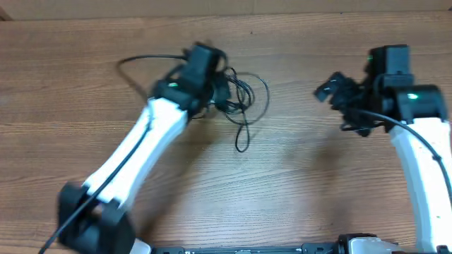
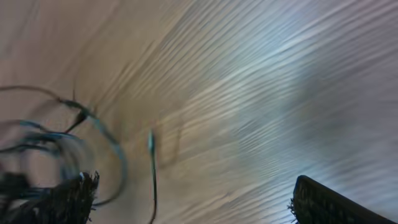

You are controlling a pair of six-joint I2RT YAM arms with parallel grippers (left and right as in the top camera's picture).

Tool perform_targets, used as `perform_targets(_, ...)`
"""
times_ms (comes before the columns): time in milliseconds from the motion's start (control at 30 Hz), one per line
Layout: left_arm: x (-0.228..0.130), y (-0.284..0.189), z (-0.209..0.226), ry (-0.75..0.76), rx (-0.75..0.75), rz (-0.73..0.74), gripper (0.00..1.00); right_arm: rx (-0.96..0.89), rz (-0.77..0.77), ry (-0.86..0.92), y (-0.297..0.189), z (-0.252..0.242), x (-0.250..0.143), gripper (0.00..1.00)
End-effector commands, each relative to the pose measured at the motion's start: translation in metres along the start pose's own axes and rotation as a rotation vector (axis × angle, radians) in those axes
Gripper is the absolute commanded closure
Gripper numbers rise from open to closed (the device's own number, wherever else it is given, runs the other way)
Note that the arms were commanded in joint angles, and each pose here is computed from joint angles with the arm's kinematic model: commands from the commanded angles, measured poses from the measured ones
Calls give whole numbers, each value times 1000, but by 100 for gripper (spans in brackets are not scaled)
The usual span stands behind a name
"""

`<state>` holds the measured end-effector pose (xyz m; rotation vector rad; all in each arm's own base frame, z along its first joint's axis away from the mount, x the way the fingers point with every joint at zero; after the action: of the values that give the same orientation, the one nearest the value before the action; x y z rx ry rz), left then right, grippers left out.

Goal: Untangle cables

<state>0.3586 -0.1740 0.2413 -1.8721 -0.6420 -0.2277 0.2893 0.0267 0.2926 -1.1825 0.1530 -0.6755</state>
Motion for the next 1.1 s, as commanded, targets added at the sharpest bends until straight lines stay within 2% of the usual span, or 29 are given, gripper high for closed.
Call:
perform_targets(0,5,-38,4,-41,-26,-27,96,132,154,-100,23,28,-26,0)
perform_targets(100,3,-42,6,-42,-17,-17,96,286,272,-148,30,51,-44,5)
perform_targets(133,2,-41,7,-42,-10,-10,96,419,365,-183,31,68,-54,15)
perform_targets(200,3,-41,7,-42,-8,-12,96,490,409,-211,31,81,-61,22)
perform_targets(300,5,-41,5,-65,-21,-22,96,468,419,-172,37,93,-70,25)
perform_targets(400,5,-41,5,-148,-23,-22,96,380,425,-56,49,100,-79,25)
perform_targets(500,6,-41,6,-207,-22,-23,96,314,361,-3,66,112,-85,33)
perform_targets(633,5,-42,4,-228,-44,-5,96,316,356,50,78,121,-84,39)
perform_targets(733,3,-44,-2,-294,-104,34,96,312,351,54,89,123,-82,41)
perform_targets(867,2,-49,-13,-306,-209,89,96,272,342,77,103,122,-80,48)
perform_targets(933,2,-50,-16,-329,-243,108,96,253,342,85,110,120,-80,55)
perform_targets(967,4,-52,-16,-373,-260,120,96,236,352,88,115,119,-81,71)
perform_targets(1033,9,-55,-12,-424,-262,111,96,198,364,98,121,114,-83,82)
perform_targets(1067,13,-57,-8,-440,-264,99,96,174,362,102,122,111,-83,83)
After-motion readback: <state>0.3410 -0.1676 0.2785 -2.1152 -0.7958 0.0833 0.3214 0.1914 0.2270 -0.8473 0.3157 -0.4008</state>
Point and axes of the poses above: each gripper's point midway between its finger pads, its own y axis out along the fingers, its own z axis along the line the jaws close on, x = y × z, the point moved 9 cm from there along -y, back along the fingers, and after that the axes turned 2 degrees about -y, right-handed, at the moved point
